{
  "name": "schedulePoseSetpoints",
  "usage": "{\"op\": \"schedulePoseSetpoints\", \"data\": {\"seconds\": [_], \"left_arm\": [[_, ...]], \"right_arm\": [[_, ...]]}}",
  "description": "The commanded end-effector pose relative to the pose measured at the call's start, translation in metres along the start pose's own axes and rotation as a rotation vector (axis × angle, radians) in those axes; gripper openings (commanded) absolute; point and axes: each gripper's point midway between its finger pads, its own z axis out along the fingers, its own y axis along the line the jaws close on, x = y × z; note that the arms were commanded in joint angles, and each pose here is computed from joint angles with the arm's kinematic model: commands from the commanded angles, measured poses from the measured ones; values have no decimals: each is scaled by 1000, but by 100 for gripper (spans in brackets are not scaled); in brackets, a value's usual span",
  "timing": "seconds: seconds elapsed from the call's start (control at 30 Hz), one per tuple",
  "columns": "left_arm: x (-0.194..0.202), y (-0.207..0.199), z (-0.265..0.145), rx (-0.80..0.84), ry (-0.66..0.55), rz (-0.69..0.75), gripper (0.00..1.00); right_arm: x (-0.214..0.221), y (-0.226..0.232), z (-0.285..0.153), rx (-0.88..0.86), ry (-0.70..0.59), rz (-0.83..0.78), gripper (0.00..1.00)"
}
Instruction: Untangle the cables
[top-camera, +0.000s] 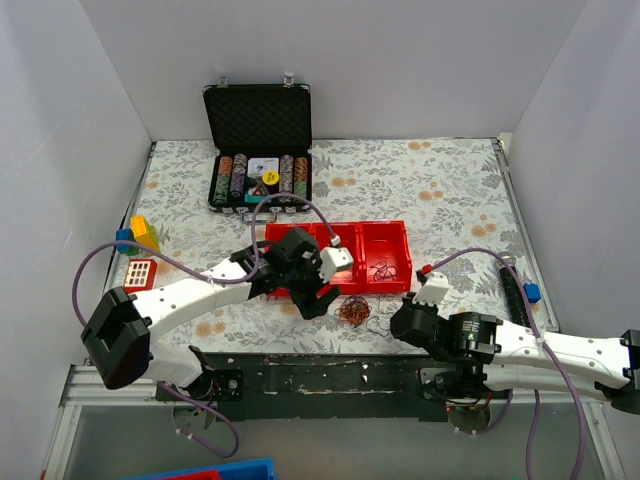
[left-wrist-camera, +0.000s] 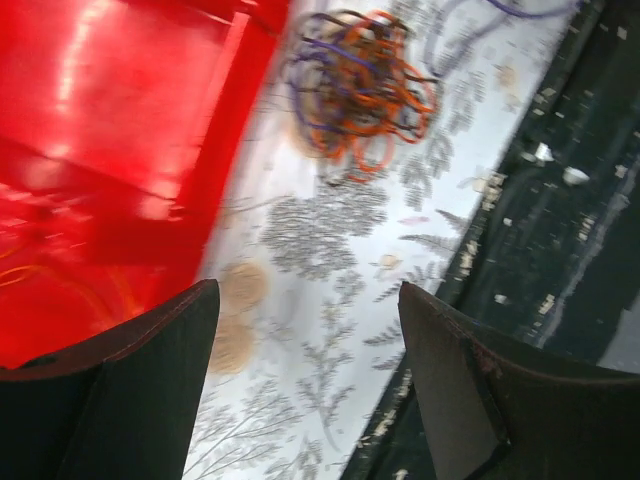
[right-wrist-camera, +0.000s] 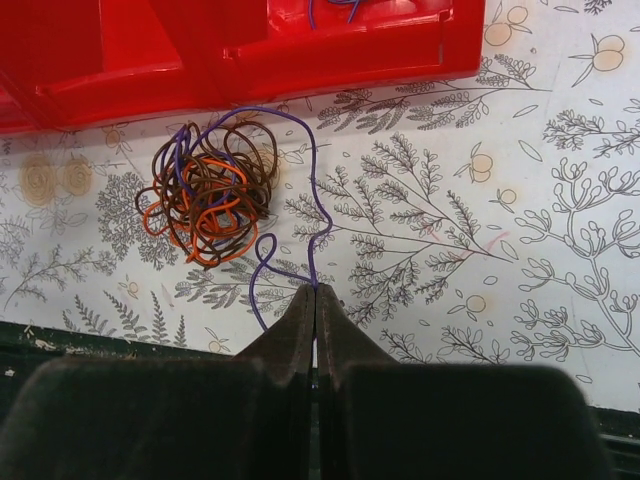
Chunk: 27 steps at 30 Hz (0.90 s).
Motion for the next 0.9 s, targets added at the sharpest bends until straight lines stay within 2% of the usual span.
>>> {"op": "schedulePoseSetpoints", "data": {"seconds": [0.0,0.23,0.4,0.57,0.8,0.87], "left_arm": [[3,-46,14,177,-7,18,71],[1,-55,56,175,3,-5,69],[-4,-54,67,178,-16,-10,69],[-5,-49,77,152,-28,-15,54],[5,-41,90,116,-3,-11,49],[8,-36,93,95,7,-2,42]], "right_arm": [[-11,10,1,-23,-53,39,1],[0,-1,1,17,-9,23,1],[2,-4,1,22,-1,22,1],[2,-5,1,26,3,19,1],[2,-3,-1,16,7,21,1],[1,-2,-2,11,8,21,1]]}}
